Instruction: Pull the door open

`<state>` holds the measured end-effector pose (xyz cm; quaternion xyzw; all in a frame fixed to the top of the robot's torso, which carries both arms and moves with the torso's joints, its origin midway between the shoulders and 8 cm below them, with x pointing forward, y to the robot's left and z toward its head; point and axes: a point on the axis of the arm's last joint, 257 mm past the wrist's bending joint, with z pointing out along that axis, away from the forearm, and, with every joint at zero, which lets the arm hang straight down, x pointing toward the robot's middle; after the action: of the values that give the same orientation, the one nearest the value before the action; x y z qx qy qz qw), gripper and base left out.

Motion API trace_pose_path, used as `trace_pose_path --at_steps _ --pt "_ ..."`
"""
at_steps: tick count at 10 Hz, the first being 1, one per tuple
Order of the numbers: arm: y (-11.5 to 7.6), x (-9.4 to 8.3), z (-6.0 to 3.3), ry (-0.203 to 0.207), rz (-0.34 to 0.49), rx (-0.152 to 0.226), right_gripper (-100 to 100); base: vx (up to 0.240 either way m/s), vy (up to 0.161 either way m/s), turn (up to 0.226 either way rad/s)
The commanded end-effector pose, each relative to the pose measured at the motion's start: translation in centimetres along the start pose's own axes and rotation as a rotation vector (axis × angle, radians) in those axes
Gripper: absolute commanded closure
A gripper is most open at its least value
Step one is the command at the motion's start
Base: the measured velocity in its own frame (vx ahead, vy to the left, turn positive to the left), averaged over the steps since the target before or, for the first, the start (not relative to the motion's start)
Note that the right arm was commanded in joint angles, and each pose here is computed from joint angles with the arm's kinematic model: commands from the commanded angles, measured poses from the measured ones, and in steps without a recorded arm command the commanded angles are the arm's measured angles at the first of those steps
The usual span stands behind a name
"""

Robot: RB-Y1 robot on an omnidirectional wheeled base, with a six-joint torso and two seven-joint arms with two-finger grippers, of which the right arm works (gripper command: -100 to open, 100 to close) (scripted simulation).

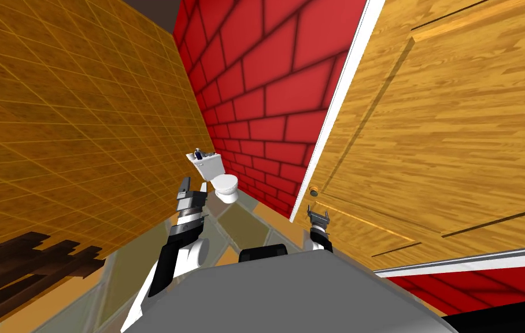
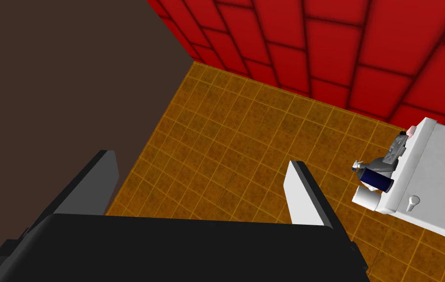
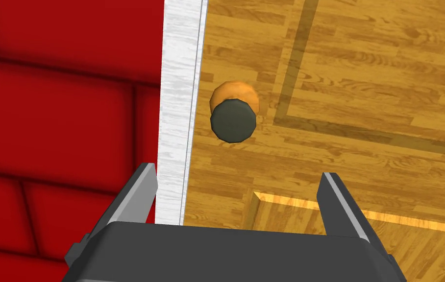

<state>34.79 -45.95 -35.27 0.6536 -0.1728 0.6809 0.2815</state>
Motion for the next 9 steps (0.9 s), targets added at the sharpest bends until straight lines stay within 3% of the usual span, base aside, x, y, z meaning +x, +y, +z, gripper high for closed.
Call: trace_pose_path --at_steps 1,6,7,9 --pt "0.4 -1.1 -0.21 -0.025 0.036 -0.016 -100 0.097 -0.079 0.096" --pt "1.4 -3.8 -1.2 -0.086 0.123 -0.062 -100 0.05 -0.073 0.092" --pt "1.2 -3.6 -1.03 -0.079 0.11 -0.055 -100 0.026 -0.029 0.016" --pt "3.0 -4.2 -0.7 -0.08 0.115 -0.051 -100 0.173 -0.008 -0.018"
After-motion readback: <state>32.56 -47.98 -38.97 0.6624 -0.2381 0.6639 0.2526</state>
